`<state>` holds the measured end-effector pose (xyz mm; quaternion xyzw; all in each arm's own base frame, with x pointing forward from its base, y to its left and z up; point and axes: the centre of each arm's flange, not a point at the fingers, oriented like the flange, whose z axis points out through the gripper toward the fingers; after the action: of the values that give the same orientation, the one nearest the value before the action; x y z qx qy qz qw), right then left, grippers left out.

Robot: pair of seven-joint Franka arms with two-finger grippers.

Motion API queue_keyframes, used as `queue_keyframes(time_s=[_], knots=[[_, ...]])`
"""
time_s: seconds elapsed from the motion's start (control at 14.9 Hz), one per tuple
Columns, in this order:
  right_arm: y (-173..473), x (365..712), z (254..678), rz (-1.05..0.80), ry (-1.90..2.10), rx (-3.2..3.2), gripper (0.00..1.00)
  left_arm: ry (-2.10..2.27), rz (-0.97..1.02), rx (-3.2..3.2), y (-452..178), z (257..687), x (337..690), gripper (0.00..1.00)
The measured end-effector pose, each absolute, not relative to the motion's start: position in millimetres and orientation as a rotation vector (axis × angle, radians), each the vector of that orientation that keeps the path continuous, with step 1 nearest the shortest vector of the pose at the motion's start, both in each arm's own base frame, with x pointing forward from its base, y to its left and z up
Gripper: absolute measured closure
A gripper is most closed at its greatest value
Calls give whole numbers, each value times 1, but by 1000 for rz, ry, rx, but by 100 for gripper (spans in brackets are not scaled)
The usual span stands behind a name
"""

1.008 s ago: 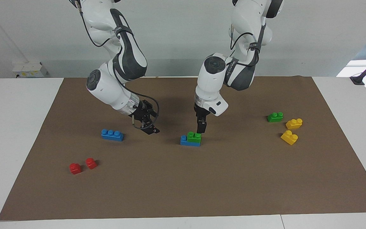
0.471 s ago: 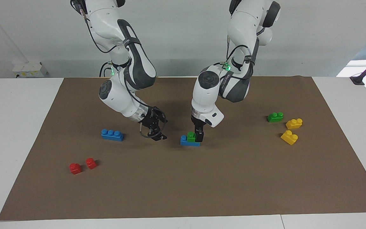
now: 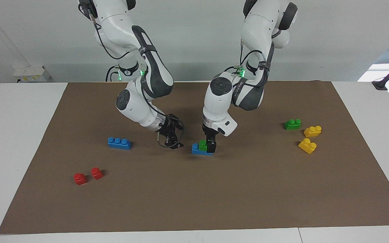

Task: Remove green block with left arm and hold with right
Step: 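Grasp the green block with the left gripper while the right gripper approaches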

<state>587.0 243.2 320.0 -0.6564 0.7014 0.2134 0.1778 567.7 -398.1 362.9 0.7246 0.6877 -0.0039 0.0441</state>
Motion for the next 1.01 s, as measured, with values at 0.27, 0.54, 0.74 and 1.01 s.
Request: queue_keyframes(time_s=[0.27,0.54,0.74,1.01], knots=[[267,585,306,571,2005,-1781,9,2101,-11,2215,-398,358,566,0],[286,582,301,534,1996,-1764,9,2106,-12,2222,-397,354,564,0],[285,586,302,523,1995,-1753,10,2109,-13,2227,-396,351,563,0],[277,597,308,505,1997,-1729,10,2106,-12,2224,-396,349,563,0]])
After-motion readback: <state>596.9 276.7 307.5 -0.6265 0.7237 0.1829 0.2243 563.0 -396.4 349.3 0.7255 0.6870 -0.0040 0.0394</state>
